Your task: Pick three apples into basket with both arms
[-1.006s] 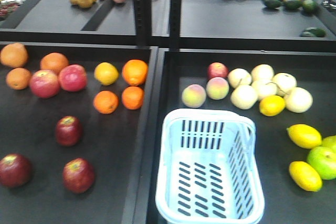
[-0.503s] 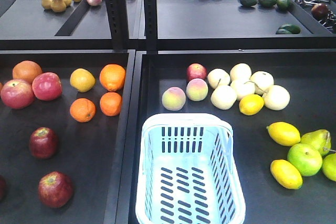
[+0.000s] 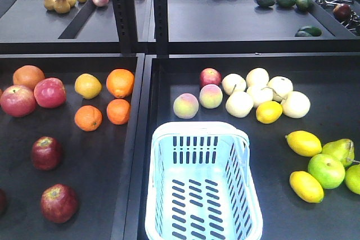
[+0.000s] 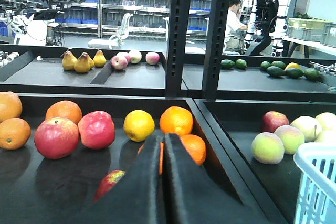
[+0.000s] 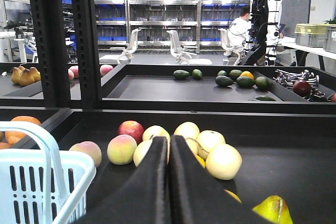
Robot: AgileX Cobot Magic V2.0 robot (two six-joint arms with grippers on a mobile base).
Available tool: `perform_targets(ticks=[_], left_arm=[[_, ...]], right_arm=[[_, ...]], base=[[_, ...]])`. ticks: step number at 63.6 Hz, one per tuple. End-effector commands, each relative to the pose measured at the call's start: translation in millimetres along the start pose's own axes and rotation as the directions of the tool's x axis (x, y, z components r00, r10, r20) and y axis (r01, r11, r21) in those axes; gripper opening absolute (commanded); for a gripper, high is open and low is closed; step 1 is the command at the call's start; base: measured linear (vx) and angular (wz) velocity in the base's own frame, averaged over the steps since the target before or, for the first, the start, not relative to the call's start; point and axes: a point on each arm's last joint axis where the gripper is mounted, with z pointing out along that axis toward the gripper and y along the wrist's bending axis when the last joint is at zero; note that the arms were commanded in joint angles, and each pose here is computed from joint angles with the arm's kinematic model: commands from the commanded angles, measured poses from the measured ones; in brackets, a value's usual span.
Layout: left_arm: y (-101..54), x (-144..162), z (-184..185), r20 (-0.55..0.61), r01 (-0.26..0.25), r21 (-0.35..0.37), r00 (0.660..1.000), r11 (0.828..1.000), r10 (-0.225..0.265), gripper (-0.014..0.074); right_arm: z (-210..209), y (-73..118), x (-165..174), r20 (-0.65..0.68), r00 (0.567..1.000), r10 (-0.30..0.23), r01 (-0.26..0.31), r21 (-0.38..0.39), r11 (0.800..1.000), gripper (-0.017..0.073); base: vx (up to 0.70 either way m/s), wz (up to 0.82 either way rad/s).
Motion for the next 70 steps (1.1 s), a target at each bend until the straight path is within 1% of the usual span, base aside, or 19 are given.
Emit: perform_targets(ticks=[1, 31, 40, 43, 46, 53, 56, 61, 64, 67, 70], left_arm=[[-0.9, -6.0, -1.4, 0.081, 0.014, 0.013, 0.997, 1.0, -0.015, -0.0006], [-0.9, -6.1, -1.4, 0.082, 0.014, 0.013, 0.996, 1.0, -0.015, -0.0006], [-1.9, -14.2, -2.5, 0.128, 0.015, 0.02, 0.992, 1.0, -0.017, -0.0006], [-2.3, -18.4, -3.2, 0.136, 0.026, 0.022, 0.99, 0.999, -0.029, -0.0006], [-3.1, -26.2, -4.6, 0.152, 0.05, 0.028, 0.987, 0.998, -0.054, -0.0006], [-6.0, -56.1, -10.2, 0.203, 0.083, 0.042, 0.975, 0.996, -0.09, -0.0006], [-7.2, -67.8, -11.1, 0.198, 0.101, 0.044, 0.974, 0.994, -0.108, -0.0006], [-9.3, -91.3, -9.7, 0.15, 0.122, 0.033, 0.981, 0.992, -0.125, -0.0006], [-10.4, -104.0, -6.7, 0.092, 0.125, 0.017, 0.988, 0.992, -0.126, -0.0006], [-11.6, -117.7, -2.4, 0.03, 0.126, -0.001, 0.992, 0.992, -0.126, -0.0006], [-12.0, -125.5, 2.0, -0.071, 0.117, -0.028, 0.99, 0.993, -0.119, -0.0006]], right_arm=[[-0.9, 0.0, -2.8, 0.074, 0.997, -0.019, 0.018, 0.006, 1.0, -0.0008], [-0.9, 0.0, -2.8, 0.074, 0.997, -0.019, 0.018, 0.006, 1.0, -0.0008], [-0.9, 0.0, -2.8, 0.074, 0.997, -0.019, 0.018, 0.006, 1.0, -0.0008], [-0.9, 0.0, -2.8, 0.074, 0.997, -0.019, 0.018, 0.006, 1.0, -0.0008], [-0.9, 0.0, -2.8, 0.074, 0.997, -0.019, 0.018, 0.006, 1.0, -0.0008], [-0.9, 0.0, -2.8, 0.074, 0.997, -0.019, 0.018, 0.006, 1.0, -0.0008], [-0.9, 0.0, -2.8, 0.074, 0.997, -0.019, 0.018, 0.006, 1.0, -0.0008], [-0.9, 0.0, -2.8, 0.074, 0.997, -0.019, 0.018, 0.006, 1.0, -0.0008], [-0.9, 0.0, -2.8, 0.074, 0.997, -0.019, 0.018, 0.006, 1.0, -0.0008], [-0.9, 0.0, -2.8, 0.074, 0.997, -0.019, 0.018, 0.006, 1.0, -0.0008], [-0.9, 0.0, -2.8, 0.074, 0.997, -0.019, 0.018, 0.006, 1.0, -0.0008]], base=[[0.0, 0.0], [0.0, 0.0], [0.0, 0.0], [0.0, 0.0], [0.0, 0.0], [0.0, 0.0], [0.0, 0.0], [0.0, 0.0], [0.0, 0.0], [0.0, 0.0], [0.0, 0.0]])
